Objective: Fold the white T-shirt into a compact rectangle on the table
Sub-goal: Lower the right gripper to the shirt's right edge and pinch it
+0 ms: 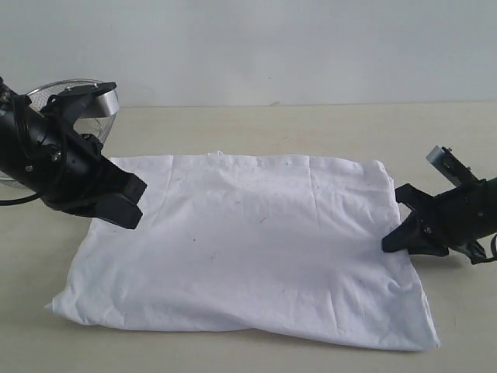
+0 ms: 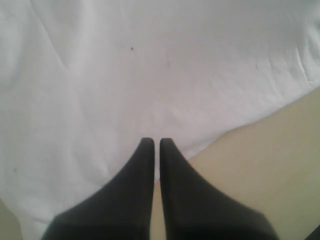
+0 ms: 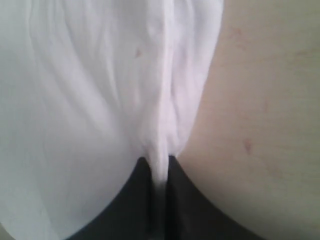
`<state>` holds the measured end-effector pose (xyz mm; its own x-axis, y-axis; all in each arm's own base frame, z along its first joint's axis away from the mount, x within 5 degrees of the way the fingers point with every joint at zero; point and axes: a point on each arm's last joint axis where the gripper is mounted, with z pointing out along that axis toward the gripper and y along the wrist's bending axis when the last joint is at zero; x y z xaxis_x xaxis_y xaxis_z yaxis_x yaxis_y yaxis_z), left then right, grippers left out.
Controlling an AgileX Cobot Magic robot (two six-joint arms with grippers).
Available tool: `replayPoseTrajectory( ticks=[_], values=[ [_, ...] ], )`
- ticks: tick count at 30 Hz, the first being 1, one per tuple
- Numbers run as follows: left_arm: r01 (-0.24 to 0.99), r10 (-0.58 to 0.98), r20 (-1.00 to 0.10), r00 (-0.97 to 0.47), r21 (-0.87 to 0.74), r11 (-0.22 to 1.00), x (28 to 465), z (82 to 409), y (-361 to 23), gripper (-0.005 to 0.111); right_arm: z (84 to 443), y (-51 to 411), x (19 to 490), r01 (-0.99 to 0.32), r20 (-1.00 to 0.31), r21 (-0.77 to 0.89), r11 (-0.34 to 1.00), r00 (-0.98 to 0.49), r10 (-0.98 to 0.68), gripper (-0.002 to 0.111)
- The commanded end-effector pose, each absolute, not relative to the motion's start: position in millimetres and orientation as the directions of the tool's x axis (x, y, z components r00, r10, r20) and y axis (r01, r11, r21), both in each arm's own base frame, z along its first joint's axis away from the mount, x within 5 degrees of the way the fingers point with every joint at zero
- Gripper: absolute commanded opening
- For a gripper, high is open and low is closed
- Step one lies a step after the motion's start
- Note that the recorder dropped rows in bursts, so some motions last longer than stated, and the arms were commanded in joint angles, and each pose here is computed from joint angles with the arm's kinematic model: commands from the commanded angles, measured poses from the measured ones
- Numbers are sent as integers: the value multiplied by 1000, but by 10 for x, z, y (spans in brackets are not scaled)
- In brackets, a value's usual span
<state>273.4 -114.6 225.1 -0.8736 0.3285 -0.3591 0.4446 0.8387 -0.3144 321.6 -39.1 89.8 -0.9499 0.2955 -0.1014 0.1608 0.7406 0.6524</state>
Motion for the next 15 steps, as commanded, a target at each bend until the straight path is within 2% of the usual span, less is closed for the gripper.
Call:
replayPoseTrajectory(
  ticks=[1, 8, 15],
  values=[
    [448, 334, -355, -873, -314, 837, 2728, 2242, -1144, 4, 847, -415, 3178, 137, -116, 616, 776, -959, 261, 0],
    [449, 336, -352, -874, -316, 836, 2725, 2242, -1144, 4, 1269, -403, 3186, 84, -212, 619, 781, -940, 269, 0],
    [450, 344, -336, -877, -324, 832, 2707, 2239, -1146, 4, 1424, -397, 3172, 58, -245, 613, 788, -934, 259, 0]
  ],
)
